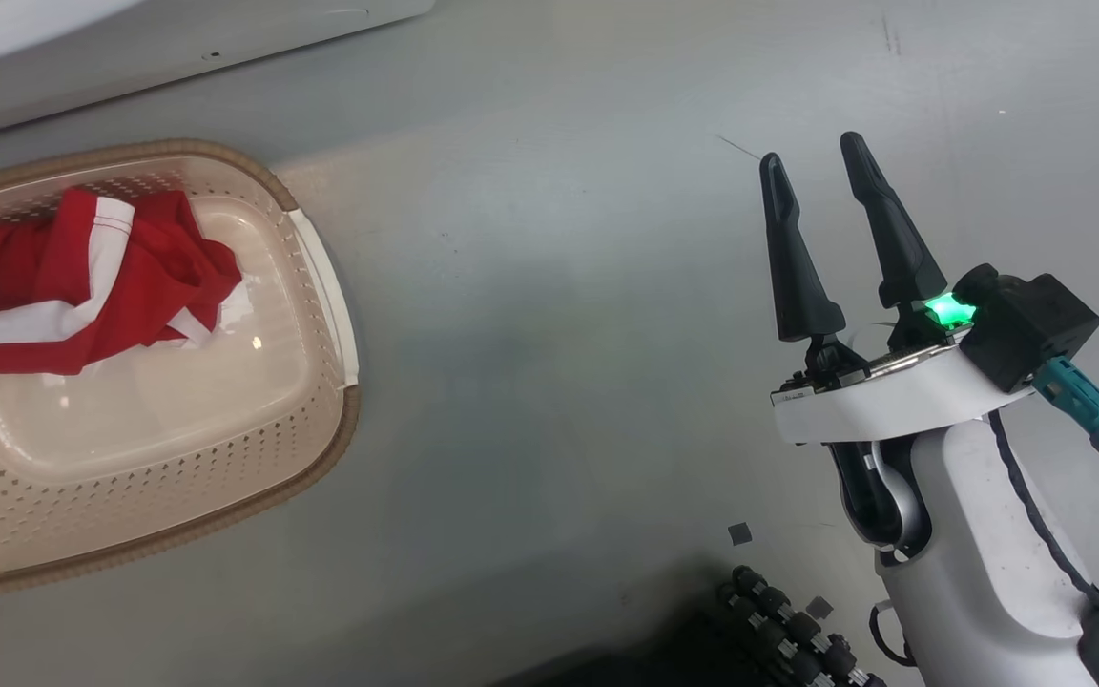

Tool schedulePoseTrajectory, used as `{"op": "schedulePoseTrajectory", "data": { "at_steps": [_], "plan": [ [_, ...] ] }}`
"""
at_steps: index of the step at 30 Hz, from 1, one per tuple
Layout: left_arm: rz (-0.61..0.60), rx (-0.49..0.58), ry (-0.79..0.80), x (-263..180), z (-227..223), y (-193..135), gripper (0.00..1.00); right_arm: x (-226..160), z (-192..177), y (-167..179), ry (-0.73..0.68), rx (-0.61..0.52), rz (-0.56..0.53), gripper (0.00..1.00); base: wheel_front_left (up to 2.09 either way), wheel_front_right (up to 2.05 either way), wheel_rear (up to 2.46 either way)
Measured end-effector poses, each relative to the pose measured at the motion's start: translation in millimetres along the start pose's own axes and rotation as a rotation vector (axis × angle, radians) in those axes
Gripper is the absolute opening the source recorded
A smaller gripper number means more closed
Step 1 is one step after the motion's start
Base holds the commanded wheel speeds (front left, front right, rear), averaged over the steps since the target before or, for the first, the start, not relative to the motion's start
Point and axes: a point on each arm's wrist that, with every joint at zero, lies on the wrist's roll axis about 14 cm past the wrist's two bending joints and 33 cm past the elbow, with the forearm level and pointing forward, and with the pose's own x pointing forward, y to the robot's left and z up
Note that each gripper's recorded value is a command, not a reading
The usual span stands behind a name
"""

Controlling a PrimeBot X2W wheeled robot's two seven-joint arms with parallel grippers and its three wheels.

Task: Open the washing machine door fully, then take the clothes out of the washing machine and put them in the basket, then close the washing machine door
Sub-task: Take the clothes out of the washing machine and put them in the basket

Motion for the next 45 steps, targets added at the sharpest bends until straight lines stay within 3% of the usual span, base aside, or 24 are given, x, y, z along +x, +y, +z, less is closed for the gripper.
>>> {"op": "schedulePoseTrajectory", "data": {
  "at_steps": [9, 23, 45],
  "plan": [
    [0.013, -0.052, -0.209, -22.6, 42.1, 4.3, 0.00, 4.3, 4.7, 9.6, -0.015, -0.024, 0.033, 1.00, 0.00, 0.00, 0.00],
    [0.018, -0.146, -0.457, -72.7, 65.6, 1.7, 0.00, 1.5, 20.3, 26.5, -0.054, -0.037, 0.084, 1.00, 0.00, 0.00, 0.00],
    [0.053, -0.186, -0.822, -201.1, 95.4, -9.1, 0.00, -33.8, 40.9, 57.4, -0.091, -0.051, 0.160, 1.00, 0.00, 0.00, 0.00]
  ]
}}
